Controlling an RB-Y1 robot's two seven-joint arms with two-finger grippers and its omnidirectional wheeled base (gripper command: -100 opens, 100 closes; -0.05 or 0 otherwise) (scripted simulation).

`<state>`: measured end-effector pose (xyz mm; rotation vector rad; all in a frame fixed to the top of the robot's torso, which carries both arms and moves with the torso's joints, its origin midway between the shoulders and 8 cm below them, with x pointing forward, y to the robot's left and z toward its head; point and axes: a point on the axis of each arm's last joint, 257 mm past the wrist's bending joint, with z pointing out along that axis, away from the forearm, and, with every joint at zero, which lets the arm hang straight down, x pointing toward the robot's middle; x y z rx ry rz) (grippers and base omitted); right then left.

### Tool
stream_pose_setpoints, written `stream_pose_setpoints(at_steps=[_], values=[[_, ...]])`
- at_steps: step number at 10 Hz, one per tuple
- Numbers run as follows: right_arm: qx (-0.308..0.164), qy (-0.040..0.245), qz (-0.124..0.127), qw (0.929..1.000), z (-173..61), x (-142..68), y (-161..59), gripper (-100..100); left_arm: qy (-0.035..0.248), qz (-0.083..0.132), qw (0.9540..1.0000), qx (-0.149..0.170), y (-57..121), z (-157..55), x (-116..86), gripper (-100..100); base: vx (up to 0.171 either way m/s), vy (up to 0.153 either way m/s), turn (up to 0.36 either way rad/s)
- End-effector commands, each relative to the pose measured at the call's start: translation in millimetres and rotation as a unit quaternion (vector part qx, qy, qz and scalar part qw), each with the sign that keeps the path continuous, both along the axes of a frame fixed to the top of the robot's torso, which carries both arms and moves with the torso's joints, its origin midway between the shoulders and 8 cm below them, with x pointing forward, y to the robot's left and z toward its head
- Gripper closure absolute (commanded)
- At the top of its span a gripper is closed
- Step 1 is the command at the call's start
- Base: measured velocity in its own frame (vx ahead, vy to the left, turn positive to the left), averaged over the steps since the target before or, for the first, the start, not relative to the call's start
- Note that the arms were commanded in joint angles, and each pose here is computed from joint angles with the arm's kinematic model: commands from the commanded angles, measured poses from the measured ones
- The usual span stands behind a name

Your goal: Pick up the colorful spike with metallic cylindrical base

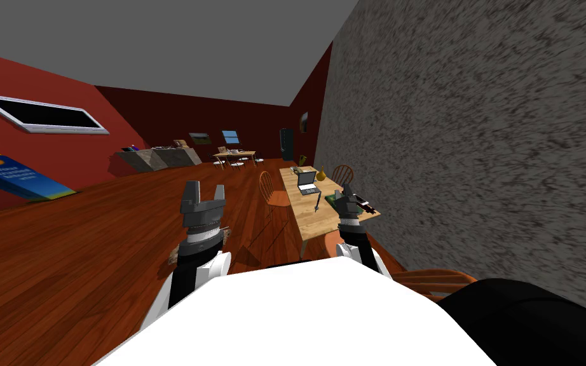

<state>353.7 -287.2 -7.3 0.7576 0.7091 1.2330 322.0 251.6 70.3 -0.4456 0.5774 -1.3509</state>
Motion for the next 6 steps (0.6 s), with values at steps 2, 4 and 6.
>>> stream_pose_setpoints(at_steps=[2, 4, 6], values=[[-0.037, 0.028, 0.003, 0.9989, -17, 7, 0, -100, 0.000, 0.000, 1.0000, 0.000, 0.0, 0, 0, 0, -0.010, 0.033, 0.015], [-0.073, 0.063, -0.004, 0.9954, -41, 14, -7, -100, 0.000, 0.000, 1.0000, 0.000, 0.0, 0, 0, 0, -0.017, 0.073, 0.020], [-0.108, 0.106, -0.020, 0.9882, -73, 21, -21, -100, 0.000, 0.000, 1.0000, 0.000, 0.0, 0, 0, 0, -0.015, 0.108, 0.038]])
